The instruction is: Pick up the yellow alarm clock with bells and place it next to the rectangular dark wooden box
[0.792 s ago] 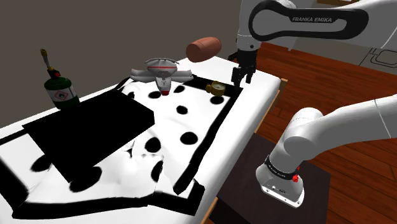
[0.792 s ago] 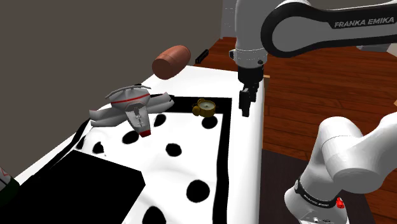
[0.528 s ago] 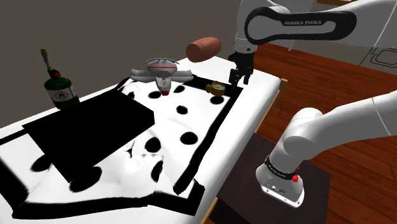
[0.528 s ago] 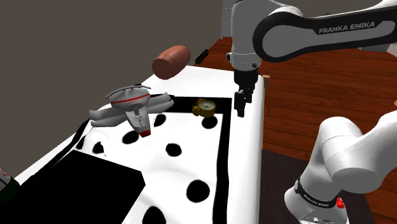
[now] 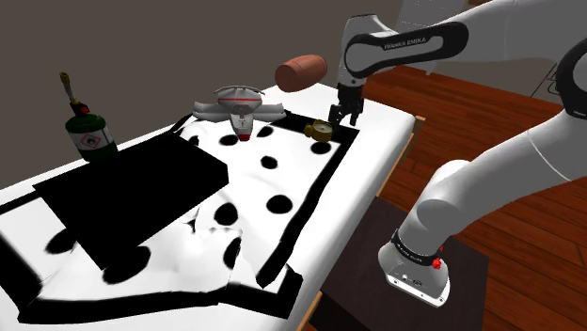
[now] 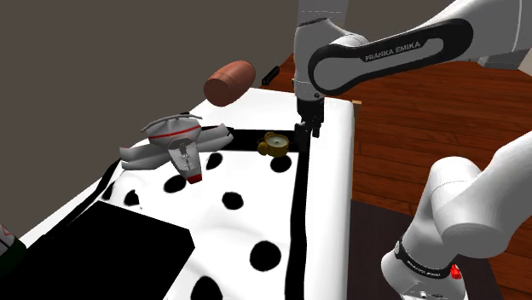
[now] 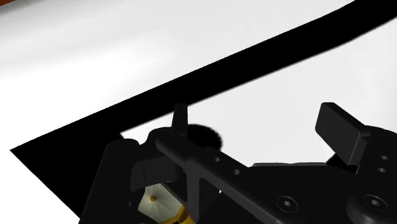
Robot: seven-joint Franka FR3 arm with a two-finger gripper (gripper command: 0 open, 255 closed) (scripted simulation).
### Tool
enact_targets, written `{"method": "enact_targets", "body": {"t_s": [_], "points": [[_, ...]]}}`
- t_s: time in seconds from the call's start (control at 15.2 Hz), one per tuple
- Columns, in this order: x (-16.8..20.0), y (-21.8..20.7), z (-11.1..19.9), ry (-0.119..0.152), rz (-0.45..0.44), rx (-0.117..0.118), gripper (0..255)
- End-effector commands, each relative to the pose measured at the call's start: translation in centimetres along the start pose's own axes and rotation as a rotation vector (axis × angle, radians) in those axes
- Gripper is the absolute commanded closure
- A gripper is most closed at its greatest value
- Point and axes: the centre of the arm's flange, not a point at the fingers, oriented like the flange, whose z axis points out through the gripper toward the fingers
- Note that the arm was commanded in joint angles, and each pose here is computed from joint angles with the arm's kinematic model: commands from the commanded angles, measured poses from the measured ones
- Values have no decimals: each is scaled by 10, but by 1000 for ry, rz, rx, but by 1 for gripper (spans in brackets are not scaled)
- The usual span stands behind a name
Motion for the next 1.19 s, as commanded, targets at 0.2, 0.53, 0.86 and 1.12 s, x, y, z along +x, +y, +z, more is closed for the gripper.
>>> {"method": "enact_targets", "body": {"t_s": [0.2,0.53,0.86,1.12], "points": [[45,33,31,26,55,11,0],[88,70,61,51,110,22,0],[115,94,85,67,145,30,0],[117,94,106,67,145,30,0]]}}
